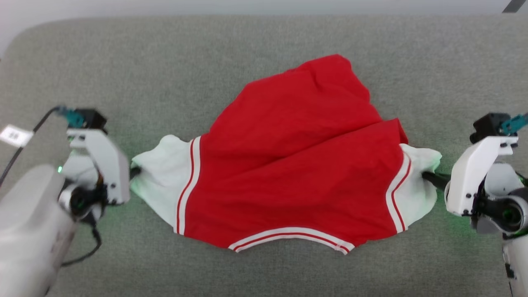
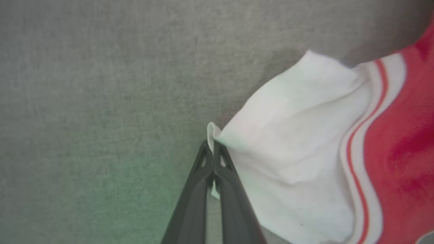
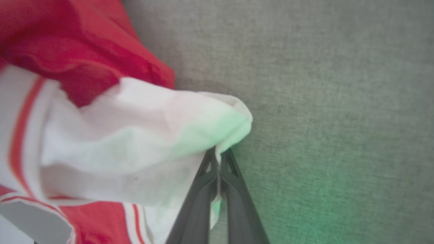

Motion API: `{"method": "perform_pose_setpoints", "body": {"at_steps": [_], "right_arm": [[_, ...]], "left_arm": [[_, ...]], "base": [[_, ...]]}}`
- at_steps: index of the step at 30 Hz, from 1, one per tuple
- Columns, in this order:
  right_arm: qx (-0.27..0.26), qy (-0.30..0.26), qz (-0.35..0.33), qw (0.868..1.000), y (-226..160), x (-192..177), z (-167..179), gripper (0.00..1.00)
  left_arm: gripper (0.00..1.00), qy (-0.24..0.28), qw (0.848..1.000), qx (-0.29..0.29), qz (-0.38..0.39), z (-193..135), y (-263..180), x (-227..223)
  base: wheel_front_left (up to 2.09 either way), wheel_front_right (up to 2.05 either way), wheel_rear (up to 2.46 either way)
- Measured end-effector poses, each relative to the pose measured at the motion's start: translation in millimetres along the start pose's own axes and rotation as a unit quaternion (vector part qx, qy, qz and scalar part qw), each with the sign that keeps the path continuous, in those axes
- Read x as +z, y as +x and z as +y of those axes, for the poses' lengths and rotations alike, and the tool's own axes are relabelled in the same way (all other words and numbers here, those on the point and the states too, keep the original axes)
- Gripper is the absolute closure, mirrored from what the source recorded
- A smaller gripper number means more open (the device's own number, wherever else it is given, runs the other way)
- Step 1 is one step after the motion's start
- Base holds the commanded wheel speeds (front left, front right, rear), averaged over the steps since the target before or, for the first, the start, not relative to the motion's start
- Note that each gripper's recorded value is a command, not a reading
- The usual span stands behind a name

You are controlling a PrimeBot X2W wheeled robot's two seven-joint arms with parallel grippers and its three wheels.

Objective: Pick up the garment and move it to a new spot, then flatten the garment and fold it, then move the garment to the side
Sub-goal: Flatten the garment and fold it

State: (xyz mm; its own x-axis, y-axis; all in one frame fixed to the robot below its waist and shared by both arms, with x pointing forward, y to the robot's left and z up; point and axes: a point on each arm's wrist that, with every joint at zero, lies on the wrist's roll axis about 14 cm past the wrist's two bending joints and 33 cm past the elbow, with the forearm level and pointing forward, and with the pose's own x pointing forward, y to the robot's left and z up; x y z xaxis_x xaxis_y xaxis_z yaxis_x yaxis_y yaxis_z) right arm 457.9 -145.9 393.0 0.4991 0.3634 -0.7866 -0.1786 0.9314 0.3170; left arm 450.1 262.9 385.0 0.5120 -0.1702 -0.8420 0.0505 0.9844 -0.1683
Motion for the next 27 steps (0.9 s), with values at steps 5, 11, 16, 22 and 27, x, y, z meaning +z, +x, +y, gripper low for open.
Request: {"method": "perform_pose_setpoints", "body": {"at_steps": [5,11,16,22,27], "right_arm": [[0.021,-0.008,-0.072,0.997,-35,56,16,1.00],[0.040,-0.050,-0.220,0.973,-107,148,53,1.00],[0.056,-0.084,-0.359,0.928,-184,215,96,1.00],[0.063,-0.115,-0.478,0.869,-274,263,136,1.00],[0.074,-0.110,-0.500,0.856,-308,274,149,1.00]], "left_arm": [[1.00,0.036,0.996,-0.023,-0.074,-25,-32,63],[1.00,0.081,0.977,-0.016,-0.198,-48,-114,153],[1.00,0.101,0.940,-0.011,-0.326,-75,-204,218],[1.00,0.113,0.884,-0.019,-0.452,-105,-308,260],[1.00,0.115,0.862,-0.029,-0.493,-121,-357,270]], "base": [[0.00,0.00,0.00],[0.00,0.00,0.00],[0.00,0.00,0.00],[0.00,0.00,0.00],[0.00,0.00,0.00]]}}
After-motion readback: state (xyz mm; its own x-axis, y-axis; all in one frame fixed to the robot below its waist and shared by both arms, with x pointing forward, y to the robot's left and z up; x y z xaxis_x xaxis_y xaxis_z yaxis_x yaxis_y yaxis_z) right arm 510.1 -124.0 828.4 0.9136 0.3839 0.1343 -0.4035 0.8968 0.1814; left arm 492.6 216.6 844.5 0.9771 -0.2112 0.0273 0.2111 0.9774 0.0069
